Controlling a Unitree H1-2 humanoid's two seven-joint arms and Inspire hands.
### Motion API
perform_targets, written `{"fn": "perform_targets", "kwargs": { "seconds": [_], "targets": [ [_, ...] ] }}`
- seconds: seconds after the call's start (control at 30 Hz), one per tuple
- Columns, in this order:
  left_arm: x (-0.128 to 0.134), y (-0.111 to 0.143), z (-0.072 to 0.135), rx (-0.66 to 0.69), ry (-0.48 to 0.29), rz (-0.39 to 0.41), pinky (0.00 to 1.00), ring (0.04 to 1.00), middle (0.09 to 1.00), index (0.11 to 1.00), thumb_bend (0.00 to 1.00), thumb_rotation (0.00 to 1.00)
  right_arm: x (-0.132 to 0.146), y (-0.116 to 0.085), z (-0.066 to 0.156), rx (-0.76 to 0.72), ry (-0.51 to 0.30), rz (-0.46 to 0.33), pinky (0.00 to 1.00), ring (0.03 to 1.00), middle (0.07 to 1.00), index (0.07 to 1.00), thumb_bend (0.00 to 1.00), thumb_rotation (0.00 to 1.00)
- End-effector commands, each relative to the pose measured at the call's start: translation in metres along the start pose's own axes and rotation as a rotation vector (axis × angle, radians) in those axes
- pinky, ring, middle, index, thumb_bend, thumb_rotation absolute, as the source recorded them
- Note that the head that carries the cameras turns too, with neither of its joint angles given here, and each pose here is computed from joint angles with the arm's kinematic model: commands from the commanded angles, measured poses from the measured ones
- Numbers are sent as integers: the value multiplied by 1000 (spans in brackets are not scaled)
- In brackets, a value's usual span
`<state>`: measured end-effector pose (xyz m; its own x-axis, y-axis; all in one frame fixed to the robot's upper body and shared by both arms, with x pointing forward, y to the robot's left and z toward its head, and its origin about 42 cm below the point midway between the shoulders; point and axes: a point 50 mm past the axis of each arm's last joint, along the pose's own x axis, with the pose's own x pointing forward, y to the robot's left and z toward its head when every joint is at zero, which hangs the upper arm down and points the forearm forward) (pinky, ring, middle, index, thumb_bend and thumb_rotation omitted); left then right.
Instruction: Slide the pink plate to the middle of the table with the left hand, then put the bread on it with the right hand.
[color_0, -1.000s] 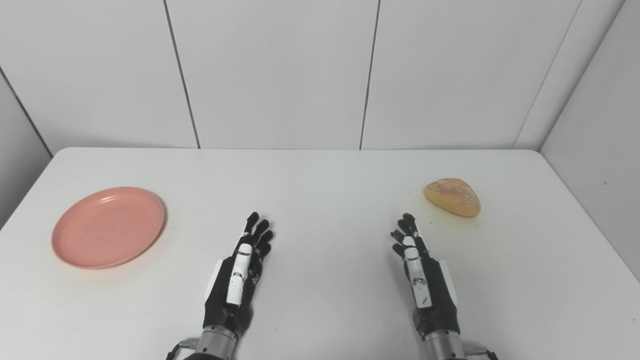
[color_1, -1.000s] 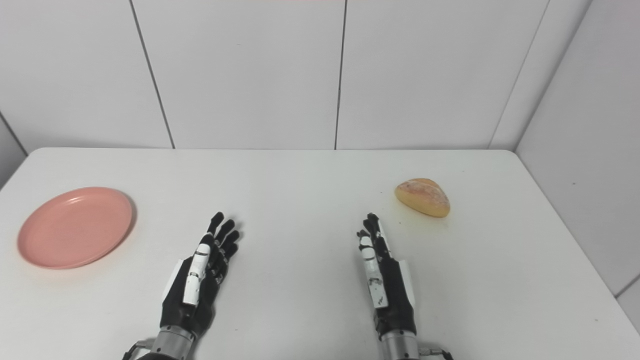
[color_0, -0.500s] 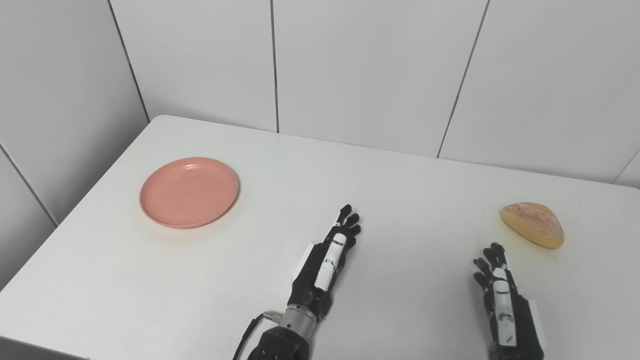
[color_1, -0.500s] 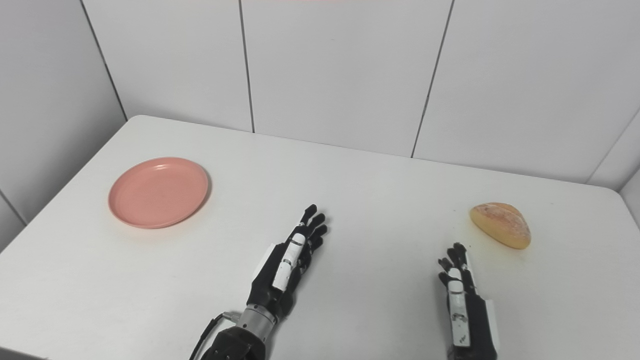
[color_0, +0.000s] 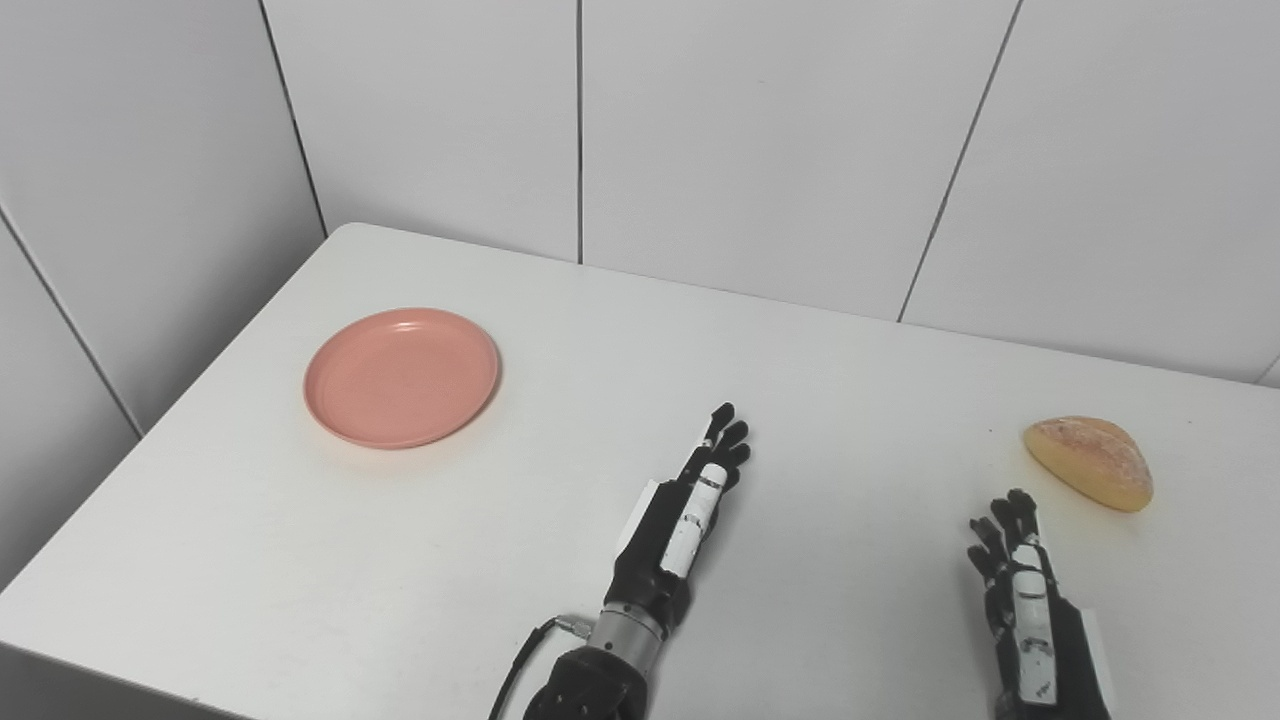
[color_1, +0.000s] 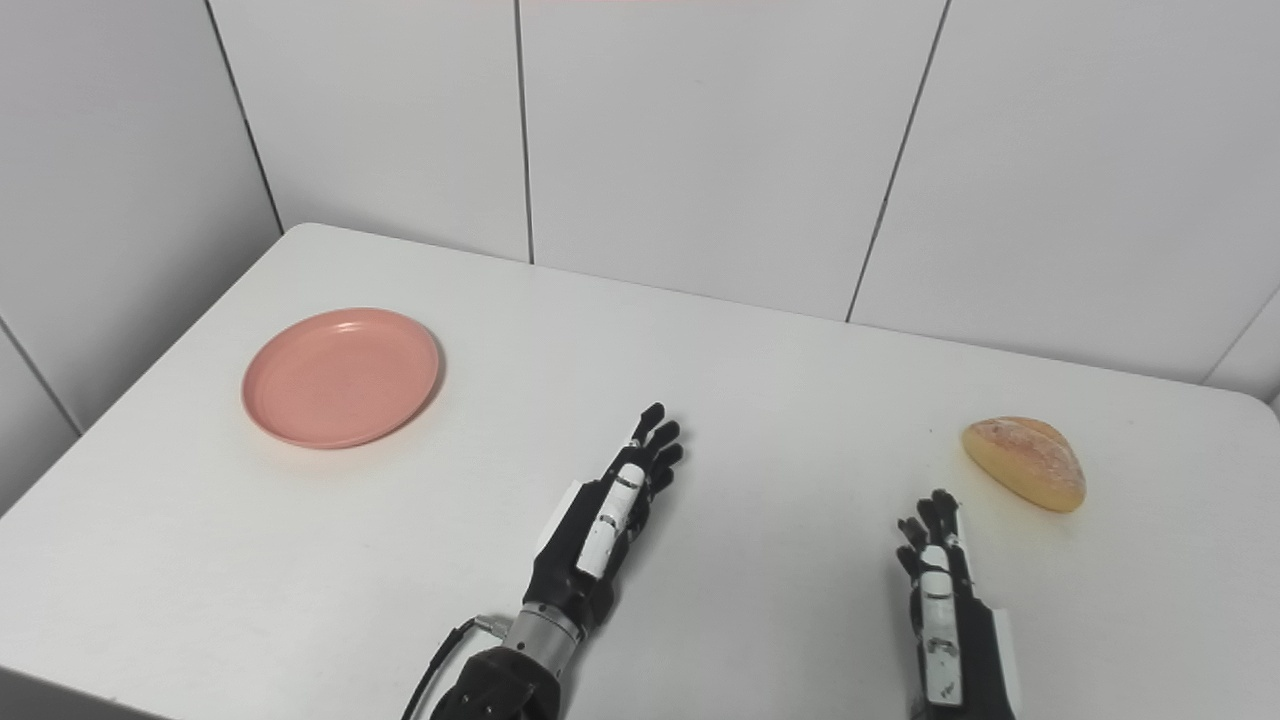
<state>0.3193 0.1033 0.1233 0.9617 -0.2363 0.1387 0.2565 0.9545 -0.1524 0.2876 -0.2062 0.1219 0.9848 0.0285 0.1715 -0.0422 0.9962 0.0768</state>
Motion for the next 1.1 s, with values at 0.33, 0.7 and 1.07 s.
{"fn": "perform_targets", "kwargs": {
  "seconds": [0.33,0.7,1.07],
  "targets": [
    [-9,12,-5,-7,28,22,1000,974,983,979,426,1000,3,3,7,-15,-62,-3,955,952,969,977,250,1000],
    [7,26,34,41,-78,45,987,957,970,967,442,1000,3,6,5,-11,-55,-8,961,952,965,973,256,1000],
    [17,51,90,79,-185,118,983,944,953,946,439,1000,2,5,5,-7,-55,-4,967,958,974,980,246,1000]
  ]
}}
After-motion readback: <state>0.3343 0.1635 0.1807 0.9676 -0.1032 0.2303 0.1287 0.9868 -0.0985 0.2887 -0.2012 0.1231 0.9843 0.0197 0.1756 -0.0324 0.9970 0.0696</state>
